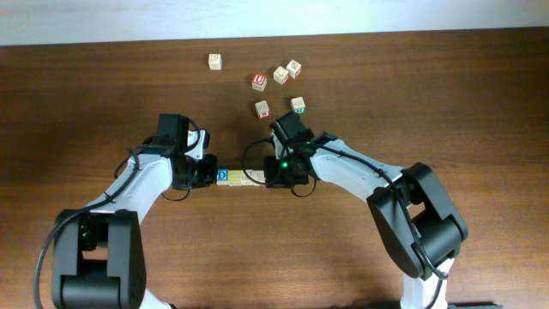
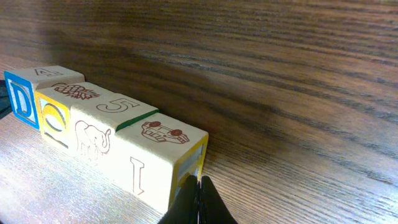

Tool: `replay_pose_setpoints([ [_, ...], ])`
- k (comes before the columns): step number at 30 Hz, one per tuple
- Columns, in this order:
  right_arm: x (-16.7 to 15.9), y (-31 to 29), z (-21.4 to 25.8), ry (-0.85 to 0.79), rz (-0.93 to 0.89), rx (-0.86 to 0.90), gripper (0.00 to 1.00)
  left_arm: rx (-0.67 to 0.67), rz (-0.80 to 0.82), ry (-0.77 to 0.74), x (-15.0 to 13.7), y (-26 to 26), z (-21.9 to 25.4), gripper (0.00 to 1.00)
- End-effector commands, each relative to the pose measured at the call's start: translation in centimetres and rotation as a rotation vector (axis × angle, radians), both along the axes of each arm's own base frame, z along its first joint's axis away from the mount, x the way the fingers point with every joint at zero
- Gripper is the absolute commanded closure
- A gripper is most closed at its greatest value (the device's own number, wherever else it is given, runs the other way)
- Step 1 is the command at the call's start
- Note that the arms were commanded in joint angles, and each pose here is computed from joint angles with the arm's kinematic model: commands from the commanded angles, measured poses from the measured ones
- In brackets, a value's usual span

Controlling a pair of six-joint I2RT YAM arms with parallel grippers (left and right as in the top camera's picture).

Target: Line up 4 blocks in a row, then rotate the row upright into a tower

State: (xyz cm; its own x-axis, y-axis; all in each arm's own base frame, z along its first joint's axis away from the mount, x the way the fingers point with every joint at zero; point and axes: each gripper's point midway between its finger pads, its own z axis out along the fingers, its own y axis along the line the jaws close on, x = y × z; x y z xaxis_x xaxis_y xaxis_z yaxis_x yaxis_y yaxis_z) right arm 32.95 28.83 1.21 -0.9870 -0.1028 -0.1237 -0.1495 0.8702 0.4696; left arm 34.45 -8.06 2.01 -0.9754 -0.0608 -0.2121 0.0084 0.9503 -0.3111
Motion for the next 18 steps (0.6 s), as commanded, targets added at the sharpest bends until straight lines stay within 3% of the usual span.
replay_pose_setpoints([
  [1,0.2,2.5,3.4,-0.085,0.069,0.068,0.96,-0.045,-0.035,-0.006,0.2,-1.1,0.3,1.0],
  [18,0.4,5.1,7.8,-0.234,0.127,0.078,0.96,-0.04,-0.079,-0.003,-0.2,-2.6,0.3,1.0],
])
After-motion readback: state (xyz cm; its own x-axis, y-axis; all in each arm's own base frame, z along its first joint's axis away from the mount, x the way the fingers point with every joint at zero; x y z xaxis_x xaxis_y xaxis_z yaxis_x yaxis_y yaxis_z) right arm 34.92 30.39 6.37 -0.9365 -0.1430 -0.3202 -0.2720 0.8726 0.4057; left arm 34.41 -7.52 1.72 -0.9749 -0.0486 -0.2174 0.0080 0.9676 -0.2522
